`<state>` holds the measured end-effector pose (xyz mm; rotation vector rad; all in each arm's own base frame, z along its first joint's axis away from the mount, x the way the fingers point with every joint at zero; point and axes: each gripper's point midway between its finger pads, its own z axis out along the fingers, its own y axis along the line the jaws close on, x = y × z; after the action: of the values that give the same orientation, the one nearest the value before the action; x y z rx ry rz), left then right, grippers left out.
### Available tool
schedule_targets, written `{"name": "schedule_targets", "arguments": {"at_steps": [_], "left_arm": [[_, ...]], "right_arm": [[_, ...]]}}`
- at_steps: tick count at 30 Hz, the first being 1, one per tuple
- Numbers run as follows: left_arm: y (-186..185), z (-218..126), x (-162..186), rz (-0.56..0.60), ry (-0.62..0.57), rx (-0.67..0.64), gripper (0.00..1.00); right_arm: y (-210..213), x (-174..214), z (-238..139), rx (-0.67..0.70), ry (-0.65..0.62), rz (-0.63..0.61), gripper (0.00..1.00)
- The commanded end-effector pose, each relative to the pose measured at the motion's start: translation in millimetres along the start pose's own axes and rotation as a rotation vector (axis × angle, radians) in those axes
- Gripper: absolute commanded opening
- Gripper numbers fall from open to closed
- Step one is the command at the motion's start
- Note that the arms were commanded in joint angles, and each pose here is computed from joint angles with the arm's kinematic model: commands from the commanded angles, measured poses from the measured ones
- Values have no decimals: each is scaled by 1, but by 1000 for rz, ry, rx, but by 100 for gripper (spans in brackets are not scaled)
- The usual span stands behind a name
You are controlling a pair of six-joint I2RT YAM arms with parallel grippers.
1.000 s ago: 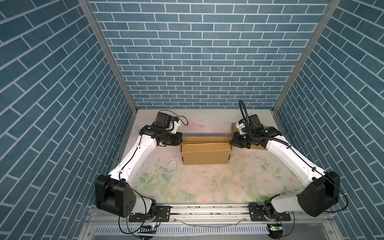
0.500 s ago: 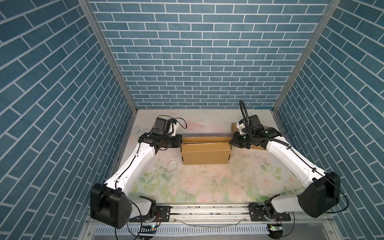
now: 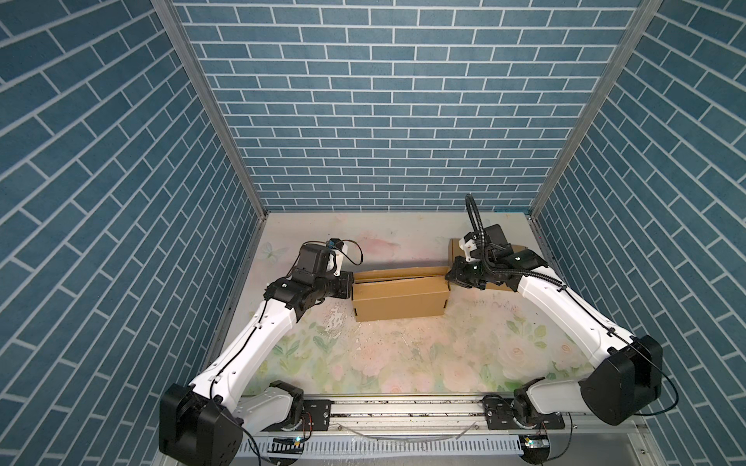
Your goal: Fold the paper box
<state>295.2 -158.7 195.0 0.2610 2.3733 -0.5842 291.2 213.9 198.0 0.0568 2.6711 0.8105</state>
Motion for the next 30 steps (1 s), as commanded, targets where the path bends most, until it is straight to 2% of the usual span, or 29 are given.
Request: {"name": "schedule_targets", "arguments": {"at_steps": [1,6,14,25,30], "left_arm": [[16,10,46,-41,125,-79,0],[11,12,44,-52,66,-77,0],[6,25,41,-26,63,-72,0],[11,32,48,9,92,-89,0],[11,33,50,9,94,-90,0]], "right_arm": [[-12,23,7,35,65,62,0],[-12,22,6,35,54,69,0],[-10,18,7,34,47,73,0],[-13,17,-6,81,65,-35,0],[6,19,-9,-19,79,-28,0]]}}
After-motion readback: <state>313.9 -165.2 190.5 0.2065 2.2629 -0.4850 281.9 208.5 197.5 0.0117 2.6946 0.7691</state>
